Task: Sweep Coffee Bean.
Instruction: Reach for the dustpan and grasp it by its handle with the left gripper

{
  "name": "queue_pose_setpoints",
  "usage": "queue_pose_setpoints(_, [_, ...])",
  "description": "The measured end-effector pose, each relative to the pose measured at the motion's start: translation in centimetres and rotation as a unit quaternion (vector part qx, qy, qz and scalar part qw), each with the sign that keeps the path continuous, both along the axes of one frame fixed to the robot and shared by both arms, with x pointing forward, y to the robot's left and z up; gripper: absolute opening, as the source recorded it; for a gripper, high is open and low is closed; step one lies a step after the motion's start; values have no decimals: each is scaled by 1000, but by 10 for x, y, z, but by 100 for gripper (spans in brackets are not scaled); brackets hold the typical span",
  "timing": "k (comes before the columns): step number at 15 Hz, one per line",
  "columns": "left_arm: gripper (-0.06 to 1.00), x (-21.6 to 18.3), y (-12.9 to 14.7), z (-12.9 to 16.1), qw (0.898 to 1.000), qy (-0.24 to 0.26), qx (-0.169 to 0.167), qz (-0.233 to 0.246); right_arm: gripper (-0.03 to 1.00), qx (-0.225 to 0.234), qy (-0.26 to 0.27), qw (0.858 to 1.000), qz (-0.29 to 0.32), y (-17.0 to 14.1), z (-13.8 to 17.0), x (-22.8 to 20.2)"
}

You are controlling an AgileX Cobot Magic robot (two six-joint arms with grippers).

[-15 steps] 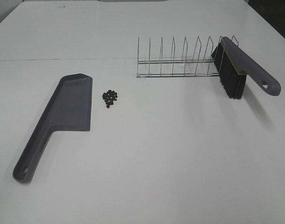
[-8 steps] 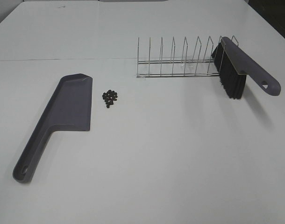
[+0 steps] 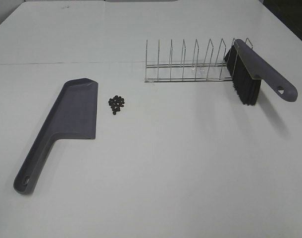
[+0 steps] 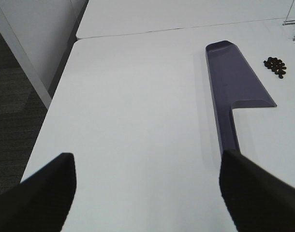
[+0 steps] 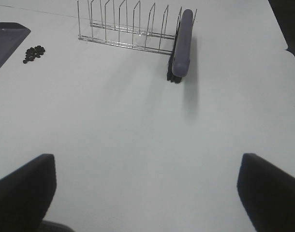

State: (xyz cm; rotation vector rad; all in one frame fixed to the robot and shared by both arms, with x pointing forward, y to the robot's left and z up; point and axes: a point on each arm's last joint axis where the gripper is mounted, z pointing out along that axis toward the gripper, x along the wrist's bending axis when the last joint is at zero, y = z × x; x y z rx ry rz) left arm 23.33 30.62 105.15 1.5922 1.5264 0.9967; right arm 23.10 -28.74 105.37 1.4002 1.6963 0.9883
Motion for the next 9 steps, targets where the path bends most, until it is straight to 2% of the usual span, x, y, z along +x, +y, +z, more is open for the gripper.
queue_pose_setpoints(9, [75,0,0,0,1000,0,0,0,87,0,0,1000,0,0,0,0])
